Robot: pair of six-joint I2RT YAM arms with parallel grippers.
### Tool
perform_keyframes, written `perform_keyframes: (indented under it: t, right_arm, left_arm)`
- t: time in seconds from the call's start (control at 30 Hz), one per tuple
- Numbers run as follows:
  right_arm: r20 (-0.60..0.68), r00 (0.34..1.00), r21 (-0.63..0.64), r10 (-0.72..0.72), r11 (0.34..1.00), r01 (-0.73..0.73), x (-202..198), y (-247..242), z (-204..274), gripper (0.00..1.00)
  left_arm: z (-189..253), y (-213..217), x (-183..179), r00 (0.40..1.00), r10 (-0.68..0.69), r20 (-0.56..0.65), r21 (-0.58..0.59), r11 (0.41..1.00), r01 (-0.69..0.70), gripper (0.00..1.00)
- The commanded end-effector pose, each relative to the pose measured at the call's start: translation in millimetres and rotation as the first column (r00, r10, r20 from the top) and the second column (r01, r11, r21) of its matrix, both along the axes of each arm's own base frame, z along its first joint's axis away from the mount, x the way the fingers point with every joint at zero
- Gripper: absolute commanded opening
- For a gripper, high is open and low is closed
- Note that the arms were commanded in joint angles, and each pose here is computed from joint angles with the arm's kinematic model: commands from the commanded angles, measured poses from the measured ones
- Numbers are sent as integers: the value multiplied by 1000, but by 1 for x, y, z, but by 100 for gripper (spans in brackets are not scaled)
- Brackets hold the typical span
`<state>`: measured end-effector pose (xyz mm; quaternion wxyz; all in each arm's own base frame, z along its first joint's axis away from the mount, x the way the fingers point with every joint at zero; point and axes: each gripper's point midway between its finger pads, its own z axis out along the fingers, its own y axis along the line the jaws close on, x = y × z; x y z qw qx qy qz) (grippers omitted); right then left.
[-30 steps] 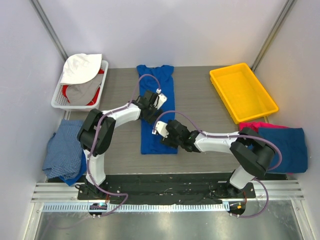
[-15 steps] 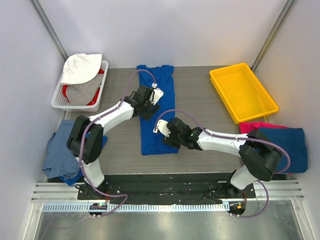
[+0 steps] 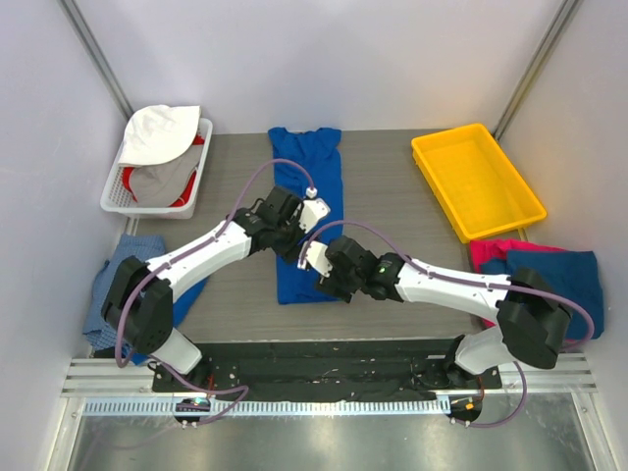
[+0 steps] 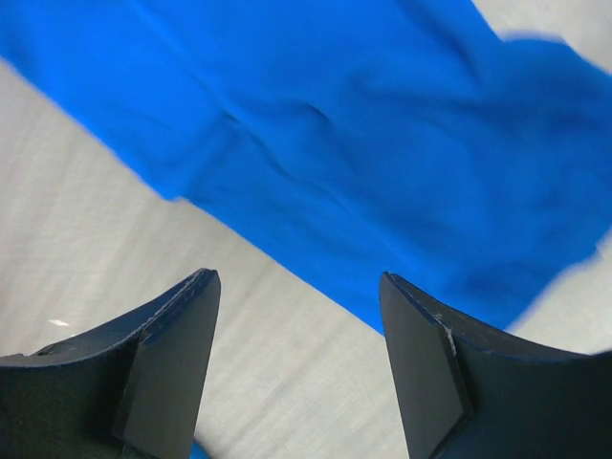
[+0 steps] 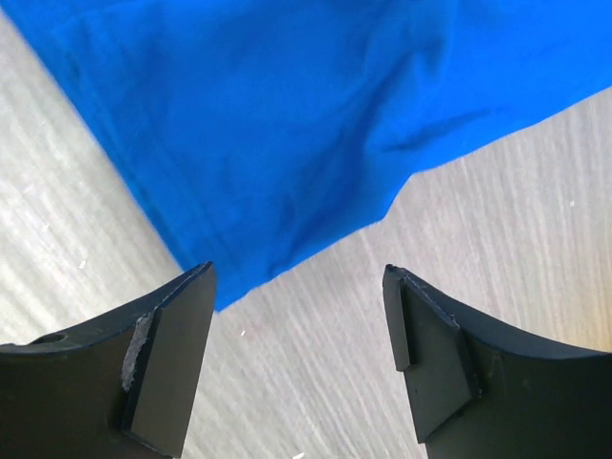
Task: Fold and stack the t-shirts
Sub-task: Grab the bottom of the folded rectangular tshirt with both arms
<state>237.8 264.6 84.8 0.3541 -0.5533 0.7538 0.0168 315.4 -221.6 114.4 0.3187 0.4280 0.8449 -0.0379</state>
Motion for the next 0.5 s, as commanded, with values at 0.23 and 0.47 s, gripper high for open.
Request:
perform_keyframes:
  t: [0.23,0.47]
  right_arm:
    - [-75,996,-30,53,998,-56,-39,-28,-5,72]
    - [-128,991,28,39,999,-36,-48,-23,-19,71]
  left_arm:
    - [9,-8,-90,933,-283,-223,-176,953,247,69]
    - [-26,-18,-101,926,-201,-320,-258,959,119,67]
